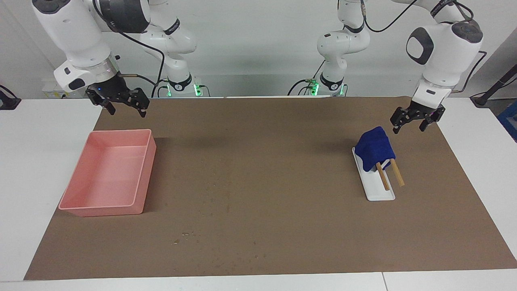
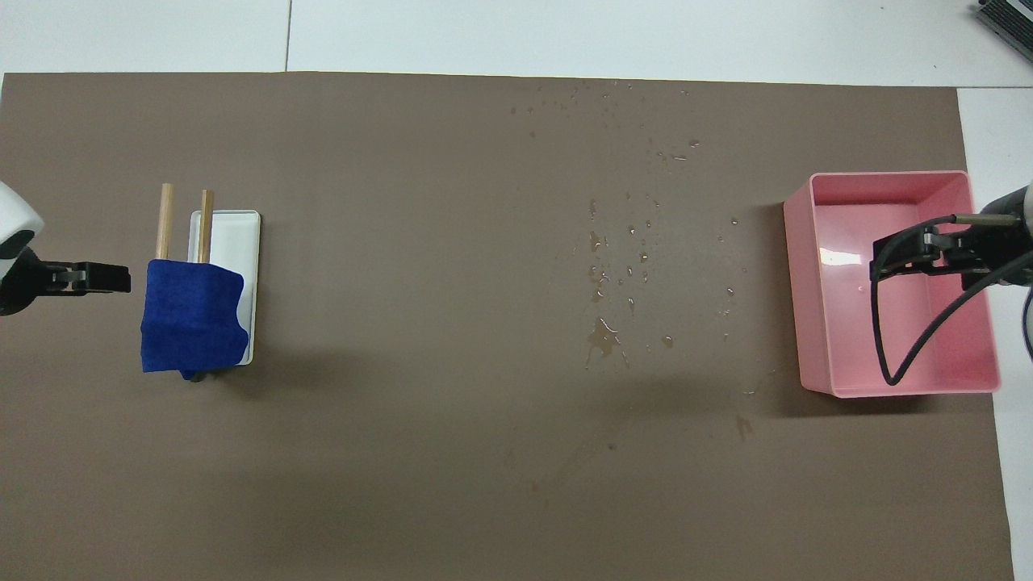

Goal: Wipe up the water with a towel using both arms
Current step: 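Reach the left gripper to the blue towel on the white tray and grasp it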

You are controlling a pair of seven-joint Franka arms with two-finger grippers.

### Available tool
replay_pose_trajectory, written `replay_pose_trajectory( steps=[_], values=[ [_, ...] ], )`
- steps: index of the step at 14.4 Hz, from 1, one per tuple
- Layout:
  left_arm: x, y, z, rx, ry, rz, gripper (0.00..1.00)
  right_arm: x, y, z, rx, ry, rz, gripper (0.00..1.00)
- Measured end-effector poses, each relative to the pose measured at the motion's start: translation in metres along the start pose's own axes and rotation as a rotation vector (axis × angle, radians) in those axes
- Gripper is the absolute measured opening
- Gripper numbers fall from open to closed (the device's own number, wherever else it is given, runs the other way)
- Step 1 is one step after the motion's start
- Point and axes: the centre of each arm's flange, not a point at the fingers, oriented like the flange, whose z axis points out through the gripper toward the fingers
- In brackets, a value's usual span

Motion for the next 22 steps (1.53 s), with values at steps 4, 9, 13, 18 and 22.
replay_pose_trajectory(
  steps=[4,9,13,18,22],
  values=[
    [-0.013,0.003,0.031,-0.004,-0.041,0.004,0.89,0.000,0.000,0.000,0.000,0.000,0.000,1.00],
    [-0.025,0.010,0.055,-0.009,-0.082,0.012,0.75,0.000,0.000,0.001,0.000,-0.002,0.000,1.00],
    [-0.030,0.014,0.067,-0.010,-0.093,0.014,0.75,0.000,0.000,0.002,-0.001,-0.005,0.000,1.00],
    [-0.031,0.018,0.068,-0.009,-0.097,-0.012,0.49,0.000,-0.001,0.003,-0.001,-0.007,-0.001,1.00],
    [-0.031,0.023,0.066,-0.008,-0.098,-0.022,0.22,-0.001,-0.001,0.003,-0.001,-0.007,-0.002,1.00]
  ],
)
